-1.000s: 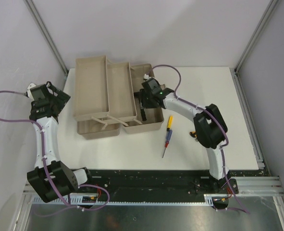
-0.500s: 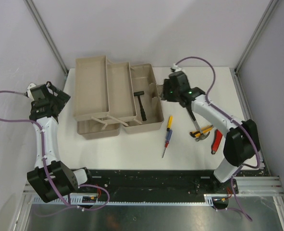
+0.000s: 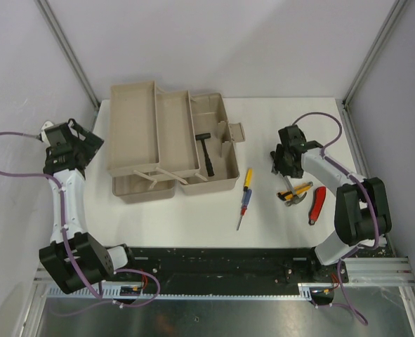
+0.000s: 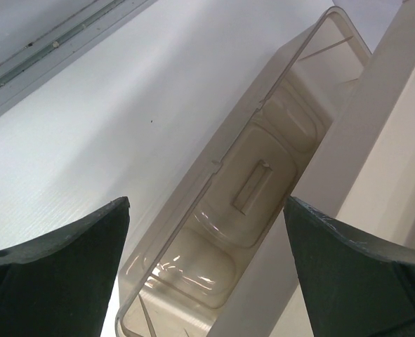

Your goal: Pack the tool kit

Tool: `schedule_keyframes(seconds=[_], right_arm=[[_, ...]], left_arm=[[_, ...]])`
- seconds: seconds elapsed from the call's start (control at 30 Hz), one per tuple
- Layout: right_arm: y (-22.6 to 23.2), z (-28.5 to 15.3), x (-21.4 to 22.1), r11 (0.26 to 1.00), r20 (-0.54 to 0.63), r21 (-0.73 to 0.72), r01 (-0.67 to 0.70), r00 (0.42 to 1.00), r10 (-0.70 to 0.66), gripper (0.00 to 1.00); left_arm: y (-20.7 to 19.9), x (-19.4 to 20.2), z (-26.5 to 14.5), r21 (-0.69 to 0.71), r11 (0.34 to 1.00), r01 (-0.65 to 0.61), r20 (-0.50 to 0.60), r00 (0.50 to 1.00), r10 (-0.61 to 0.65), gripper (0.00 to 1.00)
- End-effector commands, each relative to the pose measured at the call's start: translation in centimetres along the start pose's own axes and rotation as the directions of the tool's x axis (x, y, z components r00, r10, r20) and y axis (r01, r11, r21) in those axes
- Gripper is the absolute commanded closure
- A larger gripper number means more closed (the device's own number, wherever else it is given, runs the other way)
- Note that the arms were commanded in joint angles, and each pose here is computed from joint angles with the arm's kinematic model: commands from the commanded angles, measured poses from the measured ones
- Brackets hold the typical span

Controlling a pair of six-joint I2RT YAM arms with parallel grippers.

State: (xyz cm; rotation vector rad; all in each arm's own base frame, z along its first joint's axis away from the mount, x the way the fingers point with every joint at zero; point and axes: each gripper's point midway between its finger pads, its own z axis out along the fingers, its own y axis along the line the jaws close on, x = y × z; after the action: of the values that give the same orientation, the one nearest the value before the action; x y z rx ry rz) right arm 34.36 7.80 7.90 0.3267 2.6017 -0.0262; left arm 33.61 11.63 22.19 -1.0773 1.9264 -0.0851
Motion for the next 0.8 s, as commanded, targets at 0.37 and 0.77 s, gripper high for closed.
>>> schedule_keyframes(seconds=[0.37, 0.77], right_arm=[[-2.7, 4.4, 4.8, 0.999, -0.165, -0.039, 0.023, 0.986, -0.029, 0.49], [-2.4, 5.8, 4.8, 0.998, -0.156, -0.047, 0.031, 0.987, -0.038, 0.65]], left_arm=[[-0.9, -0.6, 0.4, 0.044, 0.999, -0.031, 0.026, 0.999, 0.03, 0.05], [-0.8, -0.7, 0.5, 0.04, 0.998, -0.039, 0.03, 0.999, 0.038, 0.04]])
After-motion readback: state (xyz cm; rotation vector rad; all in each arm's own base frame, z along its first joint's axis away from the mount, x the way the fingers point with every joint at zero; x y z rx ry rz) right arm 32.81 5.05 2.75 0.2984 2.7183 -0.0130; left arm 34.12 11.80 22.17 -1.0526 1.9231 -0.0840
